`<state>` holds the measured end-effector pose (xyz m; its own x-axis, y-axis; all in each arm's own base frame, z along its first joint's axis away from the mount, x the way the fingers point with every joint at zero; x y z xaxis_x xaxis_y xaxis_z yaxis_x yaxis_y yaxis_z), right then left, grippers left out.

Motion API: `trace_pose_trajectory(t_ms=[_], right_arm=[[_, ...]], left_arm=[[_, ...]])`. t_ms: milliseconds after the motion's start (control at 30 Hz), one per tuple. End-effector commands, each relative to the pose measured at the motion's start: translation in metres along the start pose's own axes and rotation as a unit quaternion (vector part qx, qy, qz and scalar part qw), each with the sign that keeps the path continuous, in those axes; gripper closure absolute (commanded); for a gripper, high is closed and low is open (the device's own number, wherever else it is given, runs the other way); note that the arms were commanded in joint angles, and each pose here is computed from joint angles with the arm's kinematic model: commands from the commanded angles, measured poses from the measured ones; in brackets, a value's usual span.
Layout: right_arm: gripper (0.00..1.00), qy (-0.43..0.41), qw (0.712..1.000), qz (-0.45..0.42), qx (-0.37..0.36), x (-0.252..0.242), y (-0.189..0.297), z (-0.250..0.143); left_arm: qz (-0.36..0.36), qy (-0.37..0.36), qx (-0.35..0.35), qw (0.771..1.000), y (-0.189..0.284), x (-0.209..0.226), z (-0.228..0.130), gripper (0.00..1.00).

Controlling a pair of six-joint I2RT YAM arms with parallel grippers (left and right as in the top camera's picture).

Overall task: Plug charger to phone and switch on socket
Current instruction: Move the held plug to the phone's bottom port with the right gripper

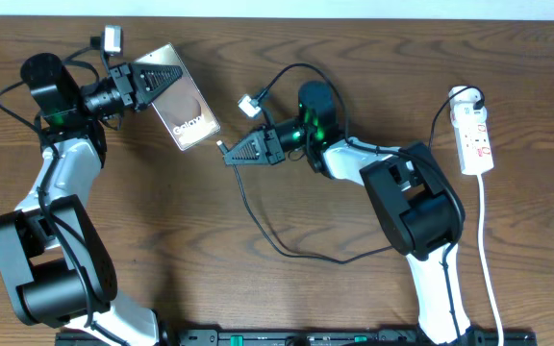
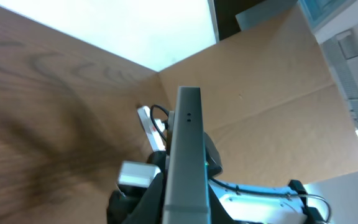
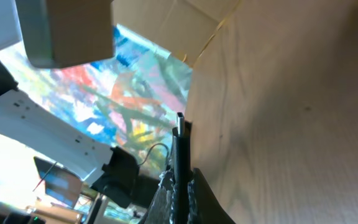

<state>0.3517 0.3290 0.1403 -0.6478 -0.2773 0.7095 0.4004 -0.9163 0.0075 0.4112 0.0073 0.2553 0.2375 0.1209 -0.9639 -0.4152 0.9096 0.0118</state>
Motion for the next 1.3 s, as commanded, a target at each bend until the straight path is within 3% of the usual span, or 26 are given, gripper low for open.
trace_pose_trajectory(t_ms=[0,367,1267], right_arm=[[0.99,-0.021,1.000,0.015,0.009,0.011,-0.006,0.005],[0.99,0.032,0.999,0.028,0.004,0.032,-0.005,0.019],[0.99,0.039,0.999,0.033,0.011,0.034,-0.005,0.017]], left_arm=[[0.007,-0.014,-0.029,0.999,0.000,-0.006,0.010,0.93],[0.019,-0.009,-0.061,0.998,0.000,-0.002,0.017,0.93],[-0.005,-0.010,0.014,1.000,-0.022,-0.008,-0.004,0.93]])
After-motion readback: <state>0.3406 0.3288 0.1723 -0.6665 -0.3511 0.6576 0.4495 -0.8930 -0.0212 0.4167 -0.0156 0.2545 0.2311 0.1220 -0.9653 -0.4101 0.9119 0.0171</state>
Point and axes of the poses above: each gripper's point midway between its finger pads, its own y axis back along the fingers, its own x axis along the line the jaws close on, z = x × y, the point moved 6 cm from there along y, back along the fingers, and after that the axes turned 12 degrees about y, right-handed, at the moved point
